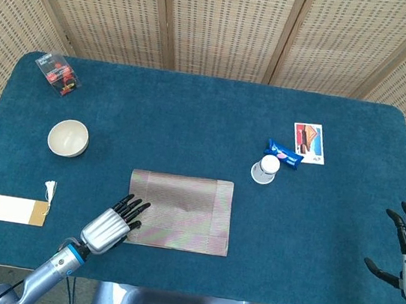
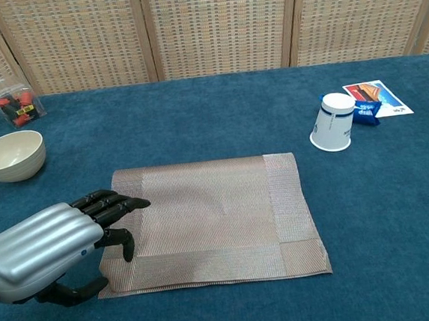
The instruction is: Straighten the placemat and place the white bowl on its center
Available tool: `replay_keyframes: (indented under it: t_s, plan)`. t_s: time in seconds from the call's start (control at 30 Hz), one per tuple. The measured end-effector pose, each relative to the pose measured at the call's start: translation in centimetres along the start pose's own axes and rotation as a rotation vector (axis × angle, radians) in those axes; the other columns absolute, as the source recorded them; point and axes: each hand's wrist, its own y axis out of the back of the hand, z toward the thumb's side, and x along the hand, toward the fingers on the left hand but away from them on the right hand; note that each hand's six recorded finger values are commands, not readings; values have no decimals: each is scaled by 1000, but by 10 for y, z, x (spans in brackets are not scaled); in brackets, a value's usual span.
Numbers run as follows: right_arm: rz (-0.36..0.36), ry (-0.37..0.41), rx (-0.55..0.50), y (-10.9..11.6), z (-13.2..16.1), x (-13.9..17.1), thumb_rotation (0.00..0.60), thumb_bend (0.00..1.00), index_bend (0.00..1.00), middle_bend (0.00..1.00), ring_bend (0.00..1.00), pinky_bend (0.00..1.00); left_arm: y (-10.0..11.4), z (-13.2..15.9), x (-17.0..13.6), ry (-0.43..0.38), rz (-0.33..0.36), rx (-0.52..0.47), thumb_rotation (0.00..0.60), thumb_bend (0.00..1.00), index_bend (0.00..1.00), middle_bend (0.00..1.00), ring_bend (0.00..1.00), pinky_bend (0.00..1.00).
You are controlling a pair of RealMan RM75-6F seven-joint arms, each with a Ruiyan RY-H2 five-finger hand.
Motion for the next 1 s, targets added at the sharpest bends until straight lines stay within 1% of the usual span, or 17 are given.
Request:
replay_keyframes:
  t_s: [0.07, 0.33, 0.53, 0.6, 0.67, 0.77, 1.0]
  plan:
    - [-1, -1, -1, 0, 0, 0, 600, 54, 155, 0, 0, 0, 0, -1, 1, 4, -2, 1, 600, 403, 493, 0, 0, 0]
    - [0, -1, -2, 0, 0, 0, 600, 54, 155, 0, 0, 0, 0, -7, 1, 23, -7, 16, 600, 404, 565, 0, 0, 0]
    - [1, 0, -2, 0, 0, 1, 600, 54, 155, 0, 0, 0, 0, -11, 1, 38, -14, 21, 600, 407, 586, 0, 0, 0]
    - [1, 1, -2, 0, 1, 1, 600, 54, 155, 0, 0, 0, -1, -12, 1, 42, -16, 20, 600, 438, 591, 0, 0, 0]
    - [1, 2, -2, 0, 1, 1, 600, 54, 155, 0, 0, 0, -1, -12, 1, 45, -17, 19, 600, 509, 599, 0, 0, 0]
    - [1, 3, -3, 1, 1, 1, 600, 55, 155, 0, 0, 0, 0, -13, 0, 48, -18, 16, 600, 573, 604, 0, 0, 0]
    - [-2, 5, -7, 2, 2, 2, 600, 54, 155, 0, 0, 0, 4, -12, 1, 51, -7, 1, 600, 619, 610, 0, 0, 0]
